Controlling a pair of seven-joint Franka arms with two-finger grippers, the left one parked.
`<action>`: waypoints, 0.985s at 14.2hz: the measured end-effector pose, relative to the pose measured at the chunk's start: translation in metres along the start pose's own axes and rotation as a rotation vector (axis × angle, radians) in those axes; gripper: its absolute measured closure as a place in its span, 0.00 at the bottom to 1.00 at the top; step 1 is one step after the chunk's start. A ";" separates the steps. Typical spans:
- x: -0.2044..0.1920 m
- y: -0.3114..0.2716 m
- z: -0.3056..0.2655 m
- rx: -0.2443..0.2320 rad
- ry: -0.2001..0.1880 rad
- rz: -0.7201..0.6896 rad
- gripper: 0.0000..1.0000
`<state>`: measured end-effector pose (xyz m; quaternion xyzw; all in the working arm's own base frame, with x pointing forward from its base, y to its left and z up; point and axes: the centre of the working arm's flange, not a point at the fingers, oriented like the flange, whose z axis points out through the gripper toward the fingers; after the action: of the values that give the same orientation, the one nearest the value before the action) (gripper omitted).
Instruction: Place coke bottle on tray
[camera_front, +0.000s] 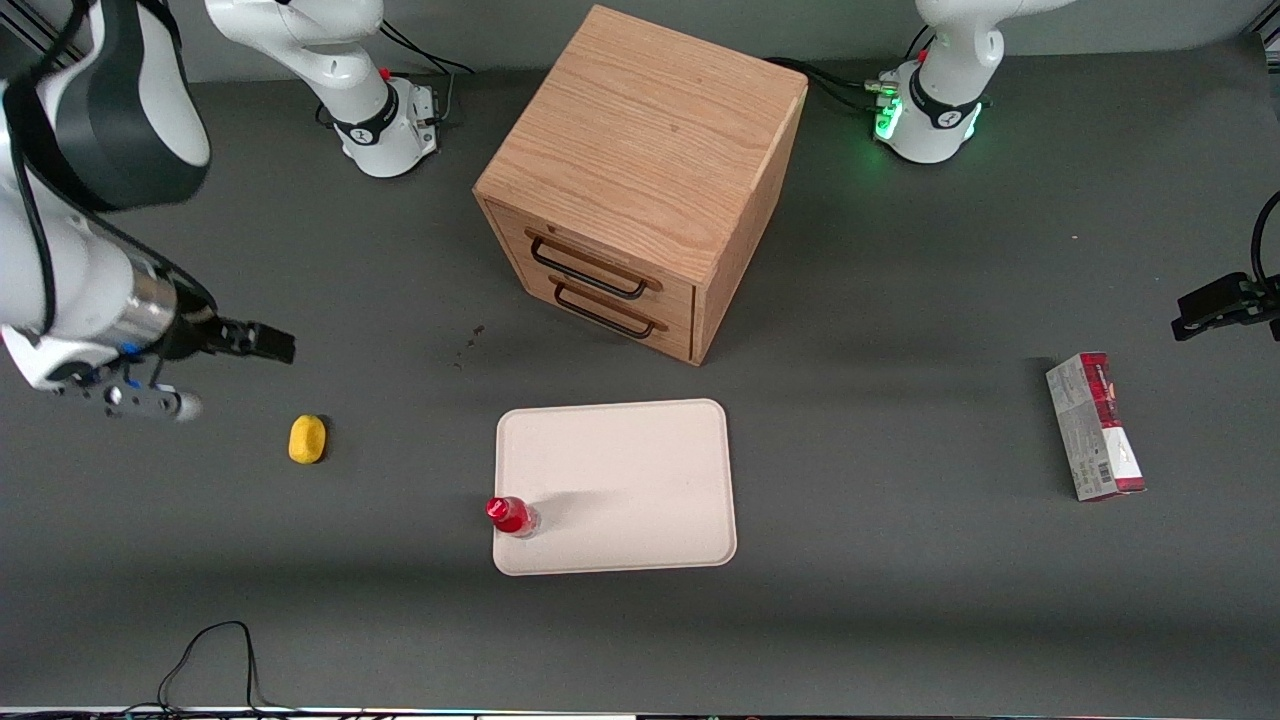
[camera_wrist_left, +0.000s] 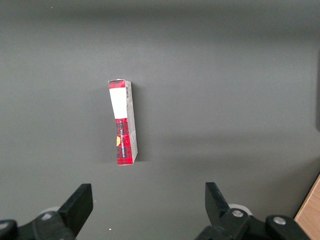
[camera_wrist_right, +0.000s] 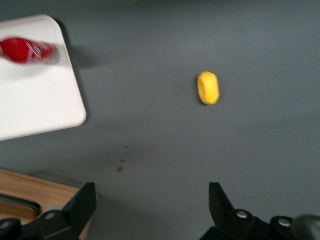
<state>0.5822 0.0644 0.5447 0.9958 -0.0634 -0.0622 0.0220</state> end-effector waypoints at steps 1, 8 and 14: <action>-0.017 0.010 -0.004 -0.004 0.008 -0.025 0.00; -0.091 0.060 -0.059 0.033 0.051 -0.079 0.00; -0.073 0.056 -0.074 0.055 0.071 -0.079 0.00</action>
<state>0.5125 0.0214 0.6298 0.9993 -0.0251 -0.0259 -0.0056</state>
